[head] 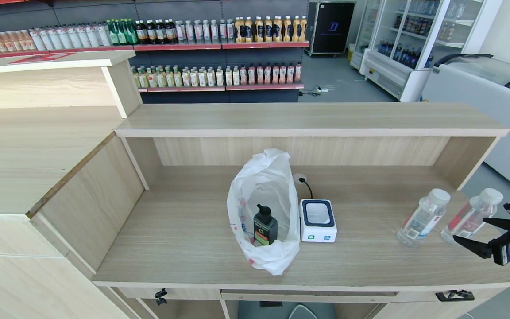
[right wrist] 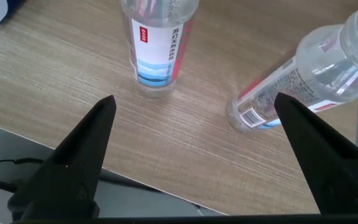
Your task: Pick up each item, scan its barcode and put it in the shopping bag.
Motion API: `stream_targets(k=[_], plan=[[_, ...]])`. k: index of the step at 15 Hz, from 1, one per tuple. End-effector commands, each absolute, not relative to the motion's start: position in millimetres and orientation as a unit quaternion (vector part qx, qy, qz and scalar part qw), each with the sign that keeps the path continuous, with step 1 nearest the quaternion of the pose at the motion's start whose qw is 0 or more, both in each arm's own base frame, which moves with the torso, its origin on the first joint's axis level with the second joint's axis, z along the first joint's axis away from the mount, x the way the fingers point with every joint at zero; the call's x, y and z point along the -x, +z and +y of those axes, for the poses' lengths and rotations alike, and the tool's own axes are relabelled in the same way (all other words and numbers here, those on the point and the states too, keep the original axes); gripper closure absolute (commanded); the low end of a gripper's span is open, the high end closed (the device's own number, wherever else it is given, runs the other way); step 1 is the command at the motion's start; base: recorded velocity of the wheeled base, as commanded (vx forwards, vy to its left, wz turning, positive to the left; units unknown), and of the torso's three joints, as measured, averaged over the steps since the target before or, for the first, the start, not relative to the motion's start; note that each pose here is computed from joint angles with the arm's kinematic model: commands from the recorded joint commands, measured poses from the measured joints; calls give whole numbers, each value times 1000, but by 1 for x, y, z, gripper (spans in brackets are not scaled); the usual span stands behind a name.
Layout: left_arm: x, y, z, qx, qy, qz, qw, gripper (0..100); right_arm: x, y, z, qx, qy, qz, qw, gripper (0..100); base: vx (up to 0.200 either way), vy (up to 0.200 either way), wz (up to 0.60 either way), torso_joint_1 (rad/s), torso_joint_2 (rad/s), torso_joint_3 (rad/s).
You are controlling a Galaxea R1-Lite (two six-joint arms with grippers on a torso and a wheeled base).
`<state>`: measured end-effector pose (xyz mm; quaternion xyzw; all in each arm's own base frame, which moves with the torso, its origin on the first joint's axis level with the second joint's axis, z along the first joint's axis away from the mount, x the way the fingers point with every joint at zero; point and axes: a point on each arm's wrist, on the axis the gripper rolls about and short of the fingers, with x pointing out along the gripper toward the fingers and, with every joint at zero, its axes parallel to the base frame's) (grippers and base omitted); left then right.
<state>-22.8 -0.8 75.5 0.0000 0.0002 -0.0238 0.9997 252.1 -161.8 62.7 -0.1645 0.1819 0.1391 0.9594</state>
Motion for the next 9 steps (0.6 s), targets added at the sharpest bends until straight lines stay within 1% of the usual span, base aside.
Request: stream_targets(k=[1,9], plan=[[23,76,-1,0,-24,1,1000,0,-261,61,-155,167,154,179,957,0,0,0,0,0,0,0],[23,76,-1,0,-24,1,1000,0,-291,50,-144,181,180,179,950,0,0,0,0,0,0,0]])
